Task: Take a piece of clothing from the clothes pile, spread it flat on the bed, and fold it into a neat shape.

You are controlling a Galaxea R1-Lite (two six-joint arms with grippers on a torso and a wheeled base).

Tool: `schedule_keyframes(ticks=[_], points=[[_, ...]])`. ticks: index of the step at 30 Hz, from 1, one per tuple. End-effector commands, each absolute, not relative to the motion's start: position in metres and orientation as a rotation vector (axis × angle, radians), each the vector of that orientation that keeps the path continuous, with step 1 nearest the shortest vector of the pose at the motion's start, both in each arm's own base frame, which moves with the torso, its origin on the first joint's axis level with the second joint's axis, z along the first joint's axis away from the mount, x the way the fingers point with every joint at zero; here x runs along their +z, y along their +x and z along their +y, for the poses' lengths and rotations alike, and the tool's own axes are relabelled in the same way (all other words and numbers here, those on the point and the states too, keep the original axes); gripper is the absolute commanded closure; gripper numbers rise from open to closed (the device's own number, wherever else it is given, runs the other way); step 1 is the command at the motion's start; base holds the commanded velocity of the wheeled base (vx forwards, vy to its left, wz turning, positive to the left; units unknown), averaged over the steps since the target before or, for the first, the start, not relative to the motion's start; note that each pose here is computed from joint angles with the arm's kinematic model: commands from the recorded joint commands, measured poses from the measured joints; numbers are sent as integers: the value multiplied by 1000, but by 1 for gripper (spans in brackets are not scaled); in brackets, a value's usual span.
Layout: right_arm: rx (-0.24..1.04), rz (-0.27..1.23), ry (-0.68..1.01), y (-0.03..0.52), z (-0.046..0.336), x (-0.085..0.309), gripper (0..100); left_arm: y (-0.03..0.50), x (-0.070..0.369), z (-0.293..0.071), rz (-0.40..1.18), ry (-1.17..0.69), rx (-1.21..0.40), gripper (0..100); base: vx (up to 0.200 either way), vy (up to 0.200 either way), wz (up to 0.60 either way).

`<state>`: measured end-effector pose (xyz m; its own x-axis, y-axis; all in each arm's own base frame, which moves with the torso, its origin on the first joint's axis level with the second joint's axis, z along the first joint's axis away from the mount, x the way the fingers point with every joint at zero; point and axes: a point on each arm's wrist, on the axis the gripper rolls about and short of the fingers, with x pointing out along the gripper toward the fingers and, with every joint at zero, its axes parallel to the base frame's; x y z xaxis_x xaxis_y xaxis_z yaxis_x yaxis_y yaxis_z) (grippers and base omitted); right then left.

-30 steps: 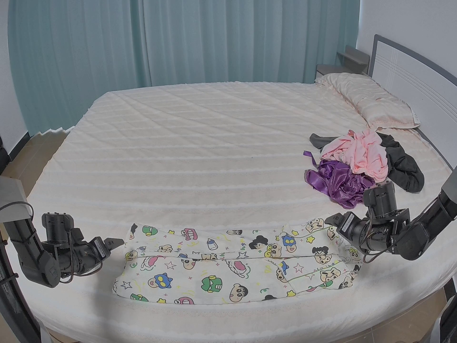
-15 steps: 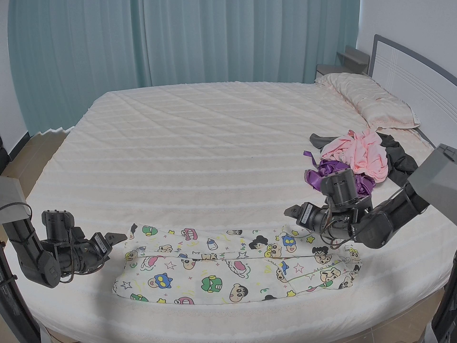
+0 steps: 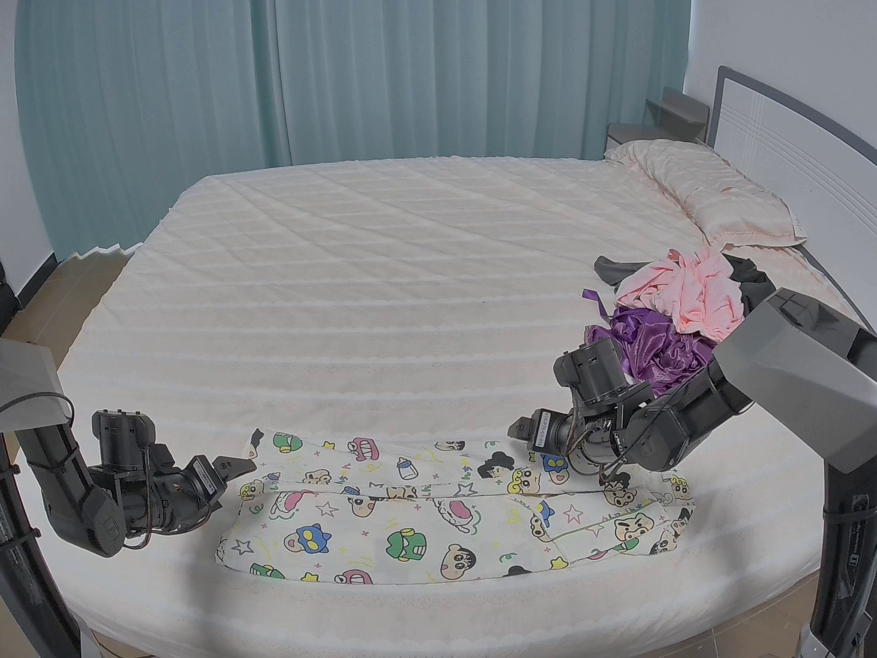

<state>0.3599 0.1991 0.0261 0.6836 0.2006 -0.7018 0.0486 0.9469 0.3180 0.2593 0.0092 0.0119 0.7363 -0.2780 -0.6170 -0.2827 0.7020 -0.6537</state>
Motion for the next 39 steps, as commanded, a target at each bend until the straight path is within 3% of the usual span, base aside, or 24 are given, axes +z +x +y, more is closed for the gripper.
schedule_keyframes(ticks=[1,2,3,22,28,29,39], points=[[80,841,305,364,202,12,0,259,10,9,771,-814,5,0,0,0,0],[80,840,302,364,202,12,0,259,10,9,771,-813,5,0,0,0,0],[80,847,289,364,202,10,100,259,10,9,774,-815,6,0,0,0,0],[109,773,292,354,215,38,100,258,10,9,776,-813,5,0,0,0,0],[102,786,282,356,217,30,100,258,10,9,776,-814,6,0,0,0,0],[102,786,282,356,217,30,0,258,10,9,776,-814,6,0,0,0,0],[70,752,344,351,202,51,0,261,12,10,751,-791,21,0,0,0,0]])
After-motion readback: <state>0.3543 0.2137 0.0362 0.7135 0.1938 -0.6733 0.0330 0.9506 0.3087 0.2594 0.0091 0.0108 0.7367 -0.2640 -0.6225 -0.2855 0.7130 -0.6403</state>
